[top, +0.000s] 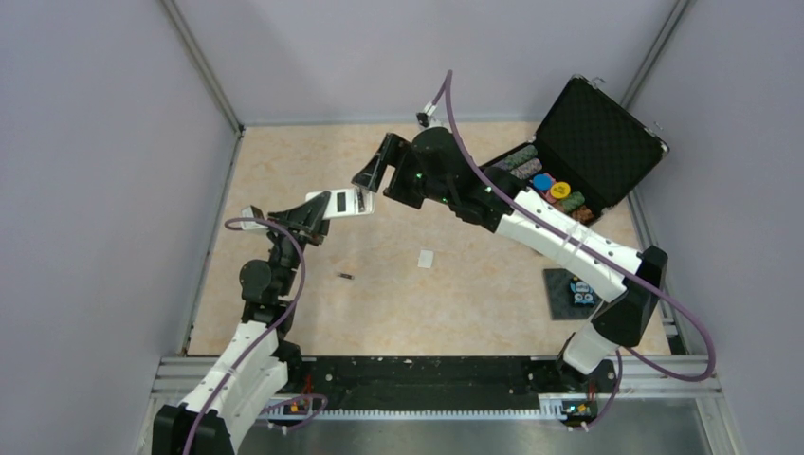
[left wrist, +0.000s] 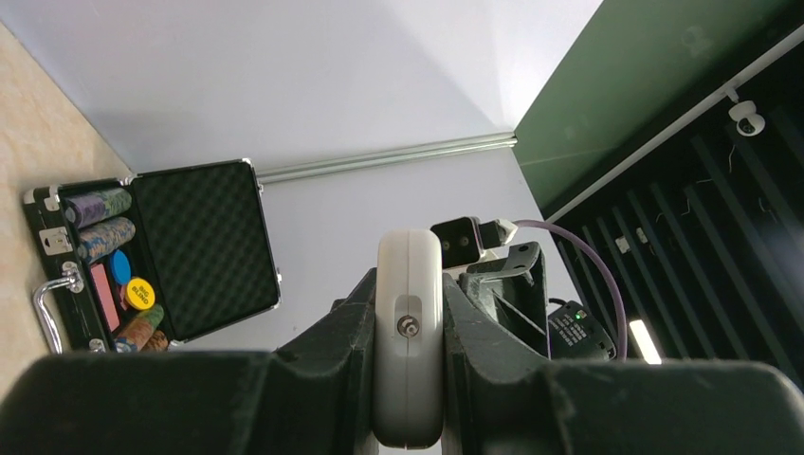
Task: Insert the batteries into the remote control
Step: Load the battery into the remote control.
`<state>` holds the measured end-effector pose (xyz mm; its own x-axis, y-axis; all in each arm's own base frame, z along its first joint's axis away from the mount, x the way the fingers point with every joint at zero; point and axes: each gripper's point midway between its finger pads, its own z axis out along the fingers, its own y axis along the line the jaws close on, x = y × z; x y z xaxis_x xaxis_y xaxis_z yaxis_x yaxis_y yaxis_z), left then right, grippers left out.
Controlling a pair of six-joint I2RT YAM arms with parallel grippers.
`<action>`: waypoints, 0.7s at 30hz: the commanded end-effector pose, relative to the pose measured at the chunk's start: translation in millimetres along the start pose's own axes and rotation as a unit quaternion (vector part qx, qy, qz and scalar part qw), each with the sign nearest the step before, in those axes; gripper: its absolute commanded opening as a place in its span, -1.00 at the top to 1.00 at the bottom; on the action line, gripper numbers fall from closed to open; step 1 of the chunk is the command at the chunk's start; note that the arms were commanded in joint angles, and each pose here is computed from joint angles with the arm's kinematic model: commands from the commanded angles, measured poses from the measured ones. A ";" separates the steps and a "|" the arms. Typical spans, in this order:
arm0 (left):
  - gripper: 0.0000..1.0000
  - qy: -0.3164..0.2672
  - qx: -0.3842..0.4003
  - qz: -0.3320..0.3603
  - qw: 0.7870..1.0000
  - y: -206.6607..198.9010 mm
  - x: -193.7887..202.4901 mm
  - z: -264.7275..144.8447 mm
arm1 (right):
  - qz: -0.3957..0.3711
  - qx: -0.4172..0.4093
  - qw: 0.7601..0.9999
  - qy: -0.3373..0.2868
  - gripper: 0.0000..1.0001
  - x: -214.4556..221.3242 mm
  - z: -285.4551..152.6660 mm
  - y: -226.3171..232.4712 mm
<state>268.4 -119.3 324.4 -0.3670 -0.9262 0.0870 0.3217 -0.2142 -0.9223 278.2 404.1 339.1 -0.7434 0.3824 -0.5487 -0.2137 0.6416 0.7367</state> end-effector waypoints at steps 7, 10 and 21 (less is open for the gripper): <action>1.00 0.021 0.038 0.018 0.999 -18.2 8.9 -4.2 | 0.061 -0.099 0.993 0.009 -0.46 -13.2 -16.3 41.7; 1.00 0.021 0.039 0.019 0.999 -18.7 9.1 -4.6 | 0.067 -0.104 0.992 0.011 -0.31 -13.2 -16.1 42.1; 1.00 0.020 0.038 0.018 0.999 -18.7 8.9 -4.7 | 0.080 -0.109 0.991 0.015 0.16 -12.0 -15.3 40.4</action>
<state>266.2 -120.5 326.0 -0.3703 -0.9265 0.0671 0.3355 -0.2007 -0.9204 271.8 421.7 347.1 -0.8148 0.4111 -0.4088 -0.1775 0.4943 0.8509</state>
